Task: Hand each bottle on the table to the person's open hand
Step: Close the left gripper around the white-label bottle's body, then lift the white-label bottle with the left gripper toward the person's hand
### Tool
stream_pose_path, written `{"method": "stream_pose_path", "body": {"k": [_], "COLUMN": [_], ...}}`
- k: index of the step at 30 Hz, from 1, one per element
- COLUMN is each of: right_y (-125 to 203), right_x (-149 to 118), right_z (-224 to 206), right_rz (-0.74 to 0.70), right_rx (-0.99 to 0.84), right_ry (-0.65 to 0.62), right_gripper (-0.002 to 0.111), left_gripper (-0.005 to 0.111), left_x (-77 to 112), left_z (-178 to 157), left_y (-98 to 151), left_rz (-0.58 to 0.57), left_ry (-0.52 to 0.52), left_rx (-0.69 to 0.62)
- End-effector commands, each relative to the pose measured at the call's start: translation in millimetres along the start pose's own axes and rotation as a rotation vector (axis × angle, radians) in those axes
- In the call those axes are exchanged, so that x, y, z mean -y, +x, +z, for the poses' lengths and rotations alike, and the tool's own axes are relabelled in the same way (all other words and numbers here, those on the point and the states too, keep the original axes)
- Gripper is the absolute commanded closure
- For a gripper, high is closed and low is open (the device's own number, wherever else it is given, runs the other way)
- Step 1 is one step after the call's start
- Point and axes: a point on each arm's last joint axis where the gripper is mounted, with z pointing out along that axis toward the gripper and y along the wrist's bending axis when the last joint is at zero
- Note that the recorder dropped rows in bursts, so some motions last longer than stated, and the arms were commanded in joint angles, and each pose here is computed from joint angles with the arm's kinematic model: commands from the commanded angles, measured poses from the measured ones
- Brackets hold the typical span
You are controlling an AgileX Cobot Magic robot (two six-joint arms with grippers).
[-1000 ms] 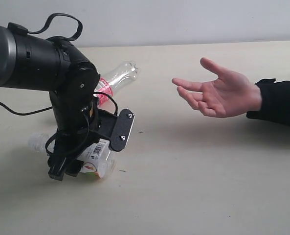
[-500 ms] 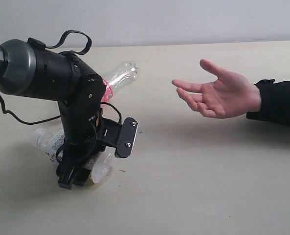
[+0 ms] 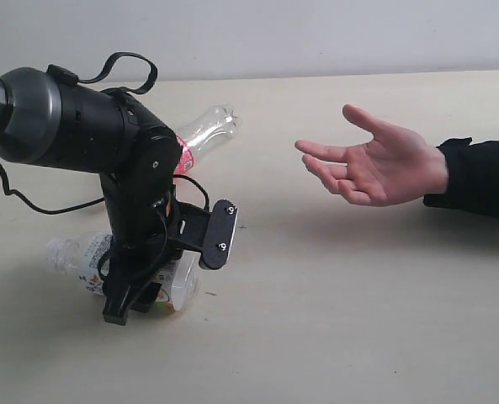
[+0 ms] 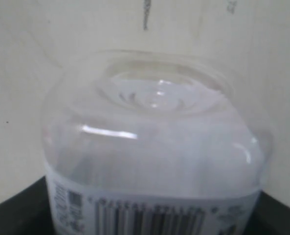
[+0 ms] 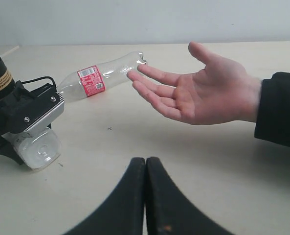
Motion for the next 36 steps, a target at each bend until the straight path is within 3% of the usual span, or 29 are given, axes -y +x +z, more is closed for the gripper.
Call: {"method": "stream_pose_path", "body": {"k": [1, 5, 10, 15, 27, 36], "right_y": [-0.4, -0.5, -0.5, -0.5, -0.5, -0.5], "right_x": [0.1, 0.1, 0.1, 0.1, 0.1, 0.1], "right_z": [0.3, 0.3, 0.3, 0.3, 0.3, 0.3], "right_rz": [0.001, 0.001, 0.001, 0.001, 0.001, 0.001], "right_rx": [0.018, 0.019, 0.019, 0.019, 0.019, 0.019], "right_ry": [-0.002, -0.002, -0.002, -0.002, -0.002, -0.002], "right_gripper": [0.108, 0.108, 0.108, 0.108, 0.108, 0.108], "left_gripper": [0.107, 0.107, 0.107, 0.107, 0.107, 0.107], "left_x": [4.2, 4.7, 3.8, 1.2, -1.4, 27.3], "left_z": [-0.2, -3.2, -18.4, -41.8, -109.6, -142.5], "left_y": [-1.8, -1.0, 0.5, -0.5, -5.4, -22.8], "left_rz": [-0.023, -0.076, -0.224, -0.406, -0.931, -1.044], "left_ry": [0.032, 0.032, 0.017, 0.020, 0.013, 0.394], "left_rx": [0.003, 0.002, 0.008, 0.033, 0.259, 0.415]}}
